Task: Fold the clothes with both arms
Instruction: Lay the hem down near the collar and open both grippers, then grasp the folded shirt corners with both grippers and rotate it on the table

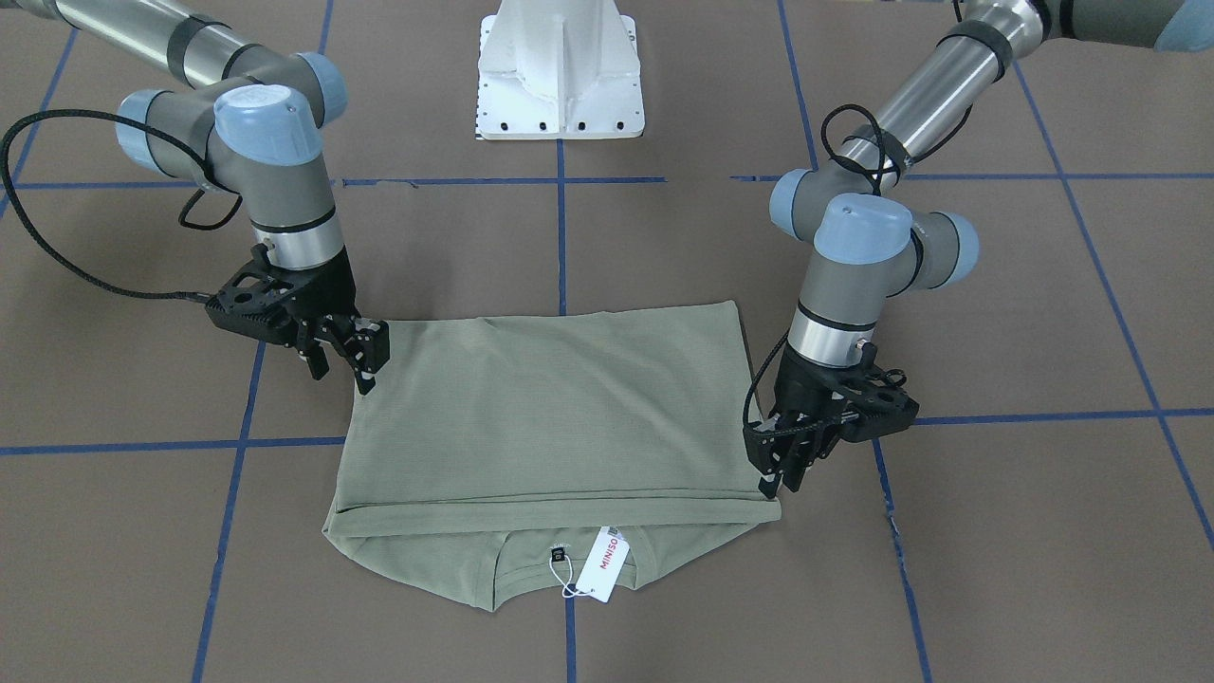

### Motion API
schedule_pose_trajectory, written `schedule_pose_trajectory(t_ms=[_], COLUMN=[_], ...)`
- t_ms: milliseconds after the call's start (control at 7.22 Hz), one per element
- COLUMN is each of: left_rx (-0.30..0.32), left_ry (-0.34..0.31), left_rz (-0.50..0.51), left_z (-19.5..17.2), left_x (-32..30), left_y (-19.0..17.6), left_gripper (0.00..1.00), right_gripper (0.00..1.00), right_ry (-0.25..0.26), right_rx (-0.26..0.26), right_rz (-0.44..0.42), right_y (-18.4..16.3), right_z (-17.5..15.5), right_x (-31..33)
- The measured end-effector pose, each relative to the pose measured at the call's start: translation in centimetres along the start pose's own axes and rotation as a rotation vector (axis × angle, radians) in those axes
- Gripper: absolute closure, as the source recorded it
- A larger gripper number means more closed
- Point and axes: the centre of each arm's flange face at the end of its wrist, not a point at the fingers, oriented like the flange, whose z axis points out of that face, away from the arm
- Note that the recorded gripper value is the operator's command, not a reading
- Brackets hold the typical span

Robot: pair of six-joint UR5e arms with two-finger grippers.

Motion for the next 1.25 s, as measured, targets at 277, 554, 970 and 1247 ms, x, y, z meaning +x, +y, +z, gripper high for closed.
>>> schedule_pose_trajectory(t_ms=[277, 554, 970, 1247], left_rx=[-0.006, -0.007, -0.006, -0.006], left_ry=[0.003, 0.003, 0.002, 0.001], left_rz=[0.0, 0.0, 0.0, -0.001], left_z=[-0.3, -0.3, -0.3, -0.4], left_x=[-0.3, -0.3, -0.4, -0.4], left_y=[0.1, 0.1, 0.1, 0.1], left_gripper=[0.58, 0.58, 0.58, 0.58], right_gripper=[0.34, 0.47, 1.0, 1.0], right_ry=[0.019, 0.026, 0.037, 0.038], right_rx=[-0.013, -0.002, 0.01, 0.019], right_rz=[0.082, 0.094, 0.082, 0.075], right_y=[4.3, 6.8, 8.1, 8.5], right_z=[0.3, 0.9, 1.5, 1.6], right_x=[2.3, 2.7, 3.2, 3.4])
